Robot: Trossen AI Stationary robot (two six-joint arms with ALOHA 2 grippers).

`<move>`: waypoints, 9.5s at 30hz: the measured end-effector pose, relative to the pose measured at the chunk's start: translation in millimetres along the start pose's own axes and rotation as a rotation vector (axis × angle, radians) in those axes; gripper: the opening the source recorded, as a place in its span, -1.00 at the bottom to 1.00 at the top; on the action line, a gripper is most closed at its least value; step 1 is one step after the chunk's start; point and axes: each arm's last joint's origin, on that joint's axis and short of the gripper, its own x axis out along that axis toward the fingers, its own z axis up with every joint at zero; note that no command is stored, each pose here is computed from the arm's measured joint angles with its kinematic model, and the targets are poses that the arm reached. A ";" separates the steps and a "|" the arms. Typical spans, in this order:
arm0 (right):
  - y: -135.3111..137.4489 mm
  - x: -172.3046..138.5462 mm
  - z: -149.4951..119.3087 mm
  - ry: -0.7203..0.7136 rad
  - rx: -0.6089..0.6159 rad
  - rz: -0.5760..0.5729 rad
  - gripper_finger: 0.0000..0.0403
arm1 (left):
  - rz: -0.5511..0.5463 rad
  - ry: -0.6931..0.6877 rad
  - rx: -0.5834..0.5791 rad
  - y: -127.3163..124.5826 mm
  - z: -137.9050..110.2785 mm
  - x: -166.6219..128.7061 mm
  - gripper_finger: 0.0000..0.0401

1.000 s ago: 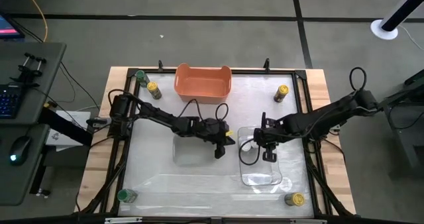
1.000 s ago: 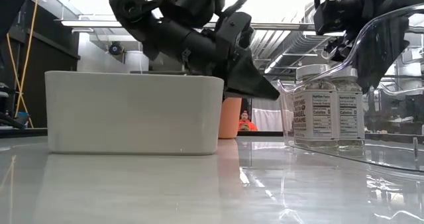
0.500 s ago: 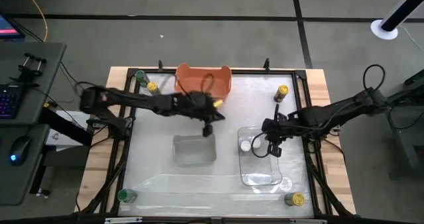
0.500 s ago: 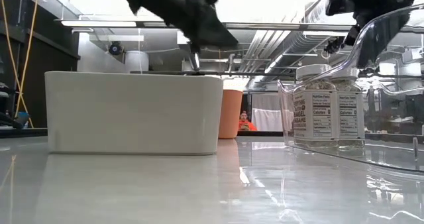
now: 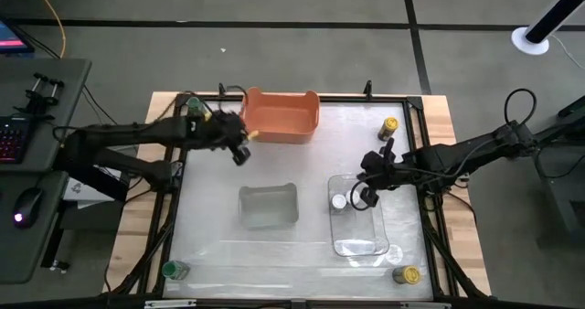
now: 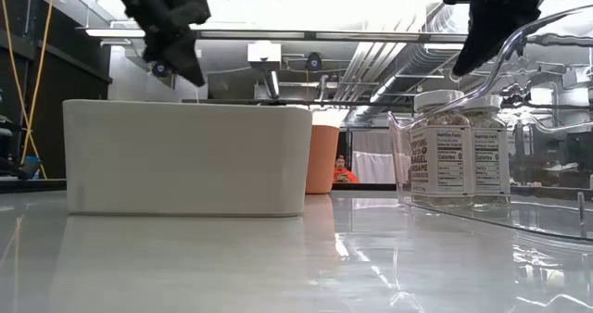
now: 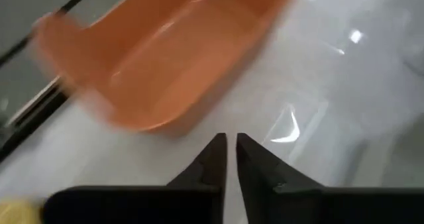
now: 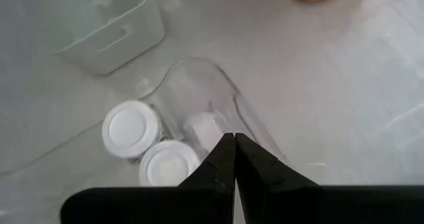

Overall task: Sort spices by type
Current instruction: Put the top left yellow seasoning bottle into the orange bin, then put the top yellow seasoning bottle into the orange bin

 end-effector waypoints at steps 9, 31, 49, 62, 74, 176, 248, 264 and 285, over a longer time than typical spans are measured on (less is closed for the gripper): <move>-1.7 -0.1 1.5 -0.050 -0.005 -0.061 -1.00 | 0.190 0.133 -0.335 62.9 -0.3 14.0 0.00; -3.1 -0.2 2.7 -0.089 -0.027 -0.112 -1.00 | 0.516 0.260 -0.668 123.0 -5.5 40.5 0.57; -3.2 -0.1 2.7 -0.094 0.024 -0.112 -1.00 | 0.507 0.420 -0.776 141.2 -15.5 73.2 0.57; -3.1 -0.1 2.7 -0.094 0.025 -0.112 -1.00 | 0.471 0.502 -0.816 142.4 -34.0 86.3 0.51; -3.1 0.0 2.7 -0.096 0.040 -0.112 -1.00 | 0.443 0.465 -0.774 143.3 -29.2 87.6 -0.05; -186.6 -0.3 25.2 0.025 0.709 -0.831 -1.00 | -0.511 -0.457 -0.399 -30.9 49.6 11.5 -0.99; -224.0 65.5 25.9 0.312 0.879 -0.650 0.10 | -0.214 -0.711 -0.214 82.8 87.1 -81.5 0.26; -195.6 -3.1 208.6 -0.345 0.460 -0.330 0.10 | -0.115 -0.671 -0.196 85.0 83.3 -78.2 0.26; -135.0 175.2 251.1 0.243 -0.030 -0.162 0.10 | -0.124 -0.672 -0.221 85.0 83.3 -78.4 0.26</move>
